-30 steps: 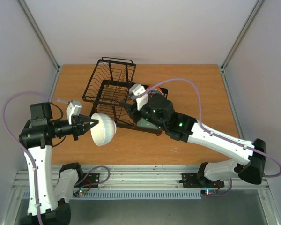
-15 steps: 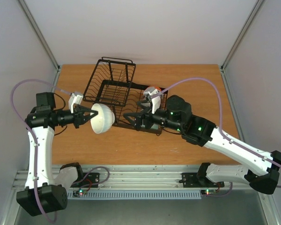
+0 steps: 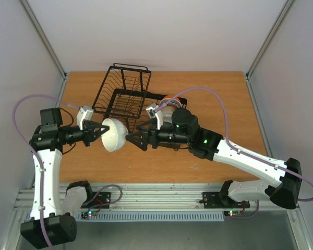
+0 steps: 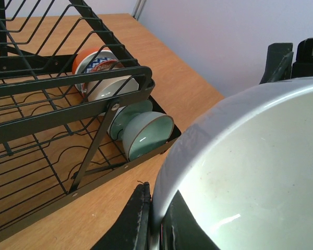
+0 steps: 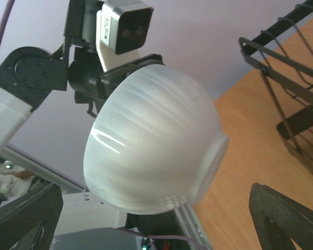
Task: Load the bowls into the dish rack
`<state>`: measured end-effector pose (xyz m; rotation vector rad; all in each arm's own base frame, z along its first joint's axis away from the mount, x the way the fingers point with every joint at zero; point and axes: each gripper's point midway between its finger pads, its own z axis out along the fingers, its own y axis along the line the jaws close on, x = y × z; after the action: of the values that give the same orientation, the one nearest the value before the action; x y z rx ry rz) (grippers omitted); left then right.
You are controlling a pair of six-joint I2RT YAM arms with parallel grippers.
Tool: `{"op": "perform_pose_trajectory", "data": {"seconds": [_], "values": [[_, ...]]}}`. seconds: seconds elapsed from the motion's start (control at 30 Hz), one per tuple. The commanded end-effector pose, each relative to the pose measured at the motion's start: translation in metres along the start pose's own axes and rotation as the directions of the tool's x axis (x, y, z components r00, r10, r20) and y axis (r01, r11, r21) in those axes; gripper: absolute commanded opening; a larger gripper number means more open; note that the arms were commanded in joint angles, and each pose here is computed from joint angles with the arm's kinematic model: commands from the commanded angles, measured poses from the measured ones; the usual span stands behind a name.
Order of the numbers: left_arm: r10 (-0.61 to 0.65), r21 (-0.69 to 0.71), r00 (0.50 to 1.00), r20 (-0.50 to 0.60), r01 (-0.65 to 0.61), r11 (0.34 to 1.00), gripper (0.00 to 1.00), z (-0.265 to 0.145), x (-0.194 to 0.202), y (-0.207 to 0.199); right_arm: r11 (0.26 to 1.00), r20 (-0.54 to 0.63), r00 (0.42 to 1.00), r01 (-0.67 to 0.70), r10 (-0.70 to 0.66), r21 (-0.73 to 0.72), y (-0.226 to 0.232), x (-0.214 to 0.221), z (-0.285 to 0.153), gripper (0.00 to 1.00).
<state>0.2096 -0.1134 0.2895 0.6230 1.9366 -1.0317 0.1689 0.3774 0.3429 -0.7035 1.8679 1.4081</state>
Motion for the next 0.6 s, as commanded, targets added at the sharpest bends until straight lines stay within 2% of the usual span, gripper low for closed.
{"op": "perform_pose_trajectory", "data": {"seconds": [0.0, 0.2, 0.57], "values": [[0.040, 0.014, 0.998, 0.041, -0.041, 0.999, 0.00, -0.001, -0.010, -0.004, 0.991, -0.002, 0.999, -0.051, 0.051, -0.126, 0.021, -0.009, 0.009, 0.99], [0.035, 0.019, 0.999, 0.041, -0.035, 0.999, 0.00, -0.001, -0.010, -0.004, 0.989, -0.025, 0.996, -0.093, 0.090, -0.119, 0.012, -0.003, 0.023, 0.99], [0.027, 0.009, 0.999, 0.033, -0.027, 1.000, 0.01, 0.000, -0.005, -0.001, 0.989, -0.039, 0.996, -0.079, 0.074, -0.126, 0.017, -0.004, 0.033, 0.99]]}}
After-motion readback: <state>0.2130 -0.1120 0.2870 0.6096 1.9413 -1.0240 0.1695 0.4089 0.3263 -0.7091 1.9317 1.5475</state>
